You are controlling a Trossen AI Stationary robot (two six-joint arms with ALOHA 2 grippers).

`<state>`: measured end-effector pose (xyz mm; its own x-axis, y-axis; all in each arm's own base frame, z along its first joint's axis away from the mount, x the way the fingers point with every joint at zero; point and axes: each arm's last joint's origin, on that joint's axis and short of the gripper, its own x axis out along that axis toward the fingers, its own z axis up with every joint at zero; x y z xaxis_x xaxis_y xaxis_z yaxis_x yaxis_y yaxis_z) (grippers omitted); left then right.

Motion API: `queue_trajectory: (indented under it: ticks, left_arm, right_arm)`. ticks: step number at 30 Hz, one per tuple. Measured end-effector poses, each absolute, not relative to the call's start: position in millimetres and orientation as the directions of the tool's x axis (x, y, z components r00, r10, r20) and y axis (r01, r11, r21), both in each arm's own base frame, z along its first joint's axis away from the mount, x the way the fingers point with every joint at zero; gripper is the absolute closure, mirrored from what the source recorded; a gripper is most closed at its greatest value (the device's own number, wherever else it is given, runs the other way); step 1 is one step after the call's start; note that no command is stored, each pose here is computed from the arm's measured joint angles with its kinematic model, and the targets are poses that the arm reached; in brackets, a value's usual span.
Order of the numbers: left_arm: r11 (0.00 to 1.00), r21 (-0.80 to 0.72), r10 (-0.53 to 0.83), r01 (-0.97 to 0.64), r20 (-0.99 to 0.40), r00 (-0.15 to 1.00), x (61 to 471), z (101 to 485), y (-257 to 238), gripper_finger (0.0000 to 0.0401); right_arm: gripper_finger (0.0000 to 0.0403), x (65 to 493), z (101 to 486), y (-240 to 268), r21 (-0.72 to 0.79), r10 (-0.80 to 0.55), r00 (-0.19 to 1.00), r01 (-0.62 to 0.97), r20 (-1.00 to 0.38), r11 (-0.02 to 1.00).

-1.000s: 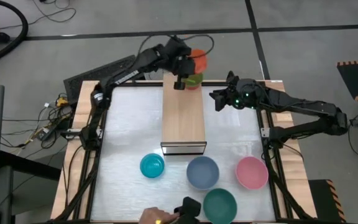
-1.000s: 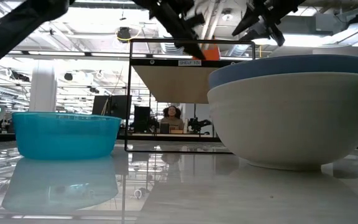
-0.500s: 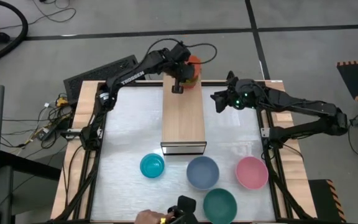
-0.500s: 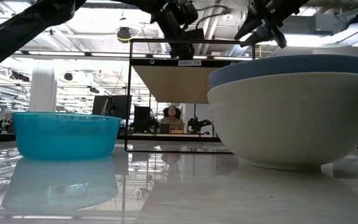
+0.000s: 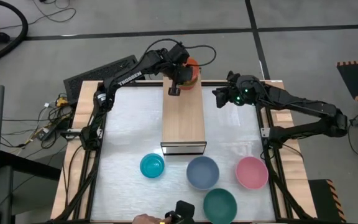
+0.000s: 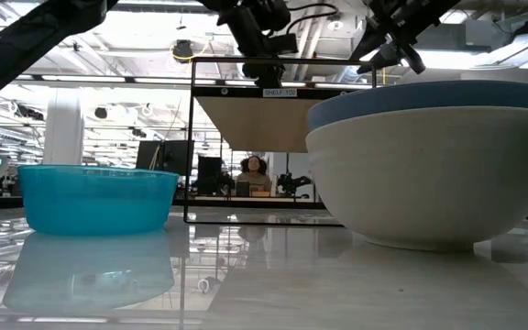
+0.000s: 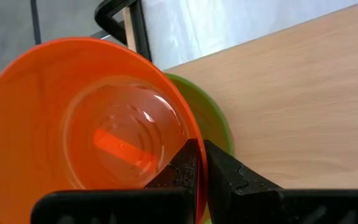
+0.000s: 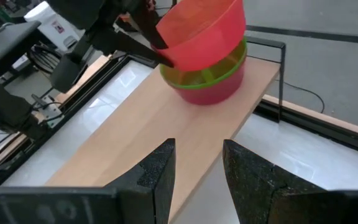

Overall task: Place and stack bowls onto a shelf
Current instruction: Stack the orange bowl on top of the green bowl on the shelf

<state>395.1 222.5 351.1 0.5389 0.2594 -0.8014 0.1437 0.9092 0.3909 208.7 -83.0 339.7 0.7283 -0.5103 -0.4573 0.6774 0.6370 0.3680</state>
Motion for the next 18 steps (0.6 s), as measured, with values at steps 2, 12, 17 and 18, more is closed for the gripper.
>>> queue_trajectory:
  ticks: [2,12,17,18]
  left_arm:
    - [0.910,0.390,0.258,0.144,-0.801,0.539,395.0,351.0,222.8,0.0401]
    - [0.911,0.364,0.213,0.196,-0.820,0.531,391.1,349.2,223.8,0.0401]
    - [0.920,0.319,0.156,0.227,-0.830,0.536,389.9,347.9,221.6,0.0393]
    - [0.922,0.312,0.148,0.230,-0.832,0.535,389.6,347.7,221.2,0.0388]
  right_arm:
    - [0.0242,208.3,339.7,-84.0,0.368,-0.514,0.726,0.680,-0.458,0.634]
    - [0.0242,208.4,339.6,-83.9,0.378,-0.494,0.738,0.666,-0.460,0.643]
    - [0.0242,208.4,339.6,-83.9,0.377,-0.494,0.738,0.666,-0.460,0.643]
    - [0.0242,208.4,339.6,-83.9,0.378,-0.494,0.738,0.666,-0.460,0.643]
